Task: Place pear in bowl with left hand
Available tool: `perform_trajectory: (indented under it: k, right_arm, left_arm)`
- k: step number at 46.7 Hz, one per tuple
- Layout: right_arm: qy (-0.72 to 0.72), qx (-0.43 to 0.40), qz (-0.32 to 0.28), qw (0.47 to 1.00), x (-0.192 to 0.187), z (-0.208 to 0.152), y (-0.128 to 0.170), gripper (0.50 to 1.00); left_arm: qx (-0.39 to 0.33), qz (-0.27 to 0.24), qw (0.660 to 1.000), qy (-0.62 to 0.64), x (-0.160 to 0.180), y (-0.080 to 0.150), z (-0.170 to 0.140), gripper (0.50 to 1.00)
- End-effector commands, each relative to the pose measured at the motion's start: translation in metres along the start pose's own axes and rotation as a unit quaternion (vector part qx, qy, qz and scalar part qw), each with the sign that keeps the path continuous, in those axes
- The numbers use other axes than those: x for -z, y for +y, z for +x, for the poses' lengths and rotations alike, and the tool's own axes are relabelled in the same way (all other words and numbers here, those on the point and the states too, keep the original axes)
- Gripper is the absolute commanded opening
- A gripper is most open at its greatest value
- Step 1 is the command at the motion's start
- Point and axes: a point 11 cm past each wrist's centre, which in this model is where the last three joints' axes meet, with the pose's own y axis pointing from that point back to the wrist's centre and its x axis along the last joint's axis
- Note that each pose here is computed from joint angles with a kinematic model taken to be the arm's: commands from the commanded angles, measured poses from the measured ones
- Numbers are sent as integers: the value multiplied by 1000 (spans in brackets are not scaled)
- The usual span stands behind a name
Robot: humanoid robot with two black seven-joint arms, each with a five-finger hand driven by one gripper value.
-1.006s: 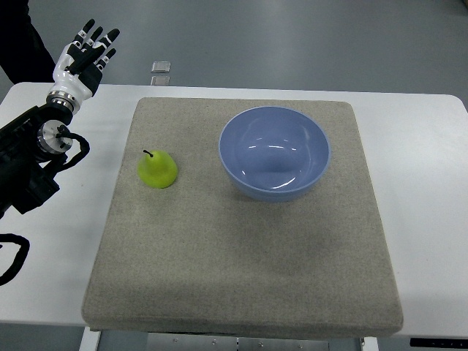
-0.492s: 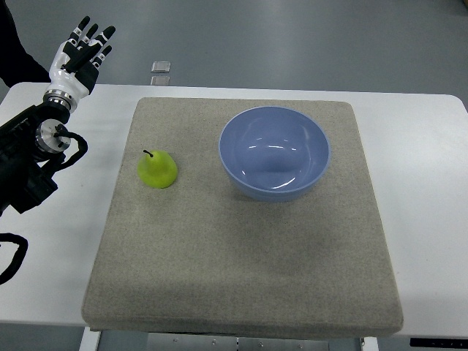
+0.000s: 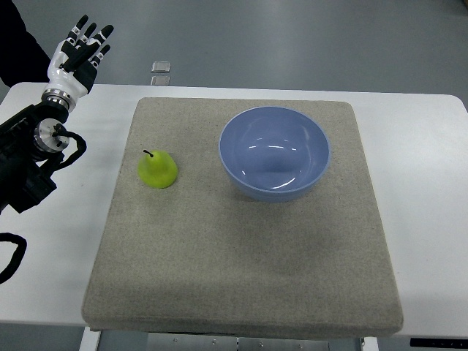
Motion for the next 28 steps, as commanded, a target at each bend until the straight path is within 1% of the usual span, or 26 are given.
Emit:
perform_trajectory:
  k: [1, 28]
  right_arm:
    - [0, 0, 0, 1000, 0, 0, 0, 926]
    - [0, 0, 0, 1000, 0, 0, 0, 926]
  left_arm:
    - [-1, 0, 1000, -2, -1, 0, 2, 992]
    - [4, 8, 1000, -17, 1, 1, 2, 992]
